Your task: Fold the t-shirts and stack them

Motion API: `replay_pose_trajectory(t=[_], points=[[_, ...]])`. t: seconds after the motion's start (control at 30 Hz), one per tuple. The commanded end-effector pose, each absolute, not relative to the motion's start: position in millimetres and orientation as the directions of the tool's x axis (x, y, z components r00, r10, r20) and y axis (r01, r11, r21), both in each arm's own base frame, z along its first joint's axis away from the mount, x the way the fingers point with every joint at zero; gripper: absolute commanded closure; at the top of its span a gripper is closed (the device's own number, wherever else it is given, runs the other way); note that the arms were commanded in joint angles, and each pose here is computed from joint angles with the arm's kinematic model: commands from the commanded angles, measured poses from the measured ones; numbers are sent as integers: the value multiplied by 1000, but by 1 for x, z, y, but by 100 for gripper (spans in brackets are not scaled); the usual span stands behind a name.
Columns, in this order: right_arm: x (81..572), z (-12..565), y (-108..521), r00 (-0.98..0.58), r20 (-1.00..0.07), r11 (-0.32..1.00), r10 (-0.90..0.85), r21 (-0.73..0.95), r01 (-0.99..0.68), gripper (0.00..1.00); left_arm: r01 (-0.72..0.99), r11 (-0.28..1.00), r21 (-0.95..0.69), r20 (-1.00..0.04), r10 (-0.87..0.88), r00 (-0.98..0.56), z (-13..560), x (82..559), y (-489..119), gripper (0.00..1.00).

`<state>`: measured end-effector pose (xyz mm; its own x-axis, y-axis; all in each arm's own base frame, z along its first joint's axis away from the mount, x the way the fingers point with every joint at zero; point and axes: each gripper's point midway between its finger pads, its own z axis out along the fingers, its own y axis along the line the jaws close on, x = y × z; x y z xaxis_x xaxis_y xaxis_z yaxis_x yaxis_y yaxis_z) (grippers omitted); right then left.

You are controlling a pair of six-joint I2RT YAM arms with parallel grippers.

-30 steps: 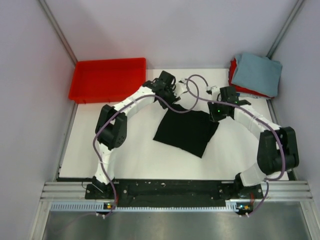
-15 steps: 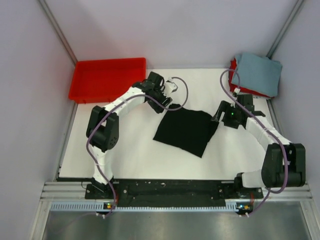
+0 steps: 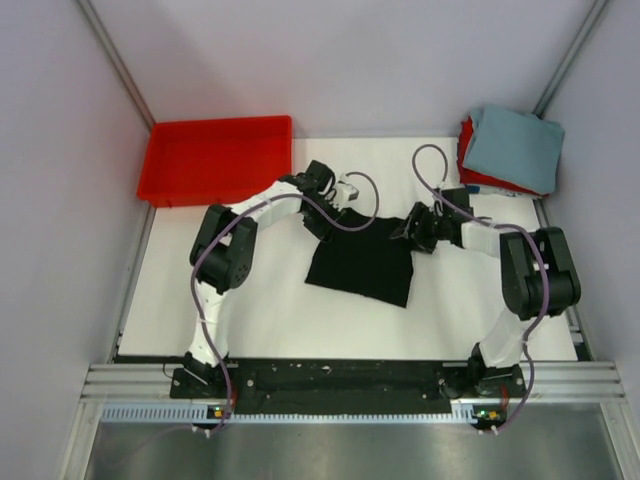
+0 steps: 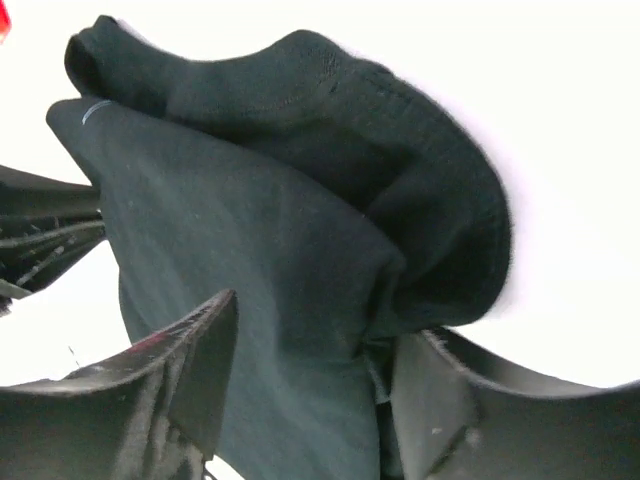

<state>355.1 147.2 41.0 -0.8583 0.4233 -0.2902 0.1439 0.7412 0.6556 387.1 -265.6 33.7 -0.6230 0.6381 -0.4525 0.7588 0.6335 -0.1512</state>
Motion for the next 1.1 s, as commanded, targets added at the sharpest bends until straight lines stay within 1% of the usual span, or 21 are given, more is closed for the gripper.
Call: replay_pose_trajectory(t=[0.0,0.03,0.1,0.13,0.17,0.23,0.27,0.33,0.43,0.6,0.7,0.97,1.07], points=[[382,49,167,-854,-312,722,417,684,103,55,753,632,-184,-461,621,-634,38,389,-271,75],[386,49,166,-853,-318,728,415,678,102,67,751,634,-185,-463,617,-636,39,390,-269,76],[395,55,167,-850,-340,735,401,673,78,84,742,645,-181,-464,610,-643,40,394,-263,77],[400,58,166,-849,-354,743,393,666,67,96,739,650,-177,-466,606,-644,42,396,-260,77],[403,60,165,-850,-370,757,375,651,51,100,731,660,-171,-479,593,-647,48,401,-255,76],[412,67,162,-849,-410,784,334,620,9,100,717,682,-144,-504,573,-646,62,411,-243,73],[415,69,160,-851,-435,801,295,598,-28,100,712,690,-128,-513,569,-643,67,415,-238,68],[420,72,154,-864,-454,835,217,545,-76,100,710,698,-91,-534,568,-627,81,422,-228,59],[425,74,138,-881,-462,885,102,446,-132,100,709,704,-38,-546,579,-605,100,425,-212,54],[446,95,99,-865,-497,949,-65,237,-207,100,716,698,11,-568,594,-570,125,417,-194,51],[470,119,74,-828,-546,963,-129,129,-236,100,723,691,13,-559,604,-567,128,407,-190,51],[527,167,20,-748,-634,979,-196,-85,-184,100,734,679,12,-542,621,-565,128,392,-184,46],[548,181,-4,-729,-655,979,-198,-170,-113,100,736,677,17,-533,628,-566,126,392,-182,46]])
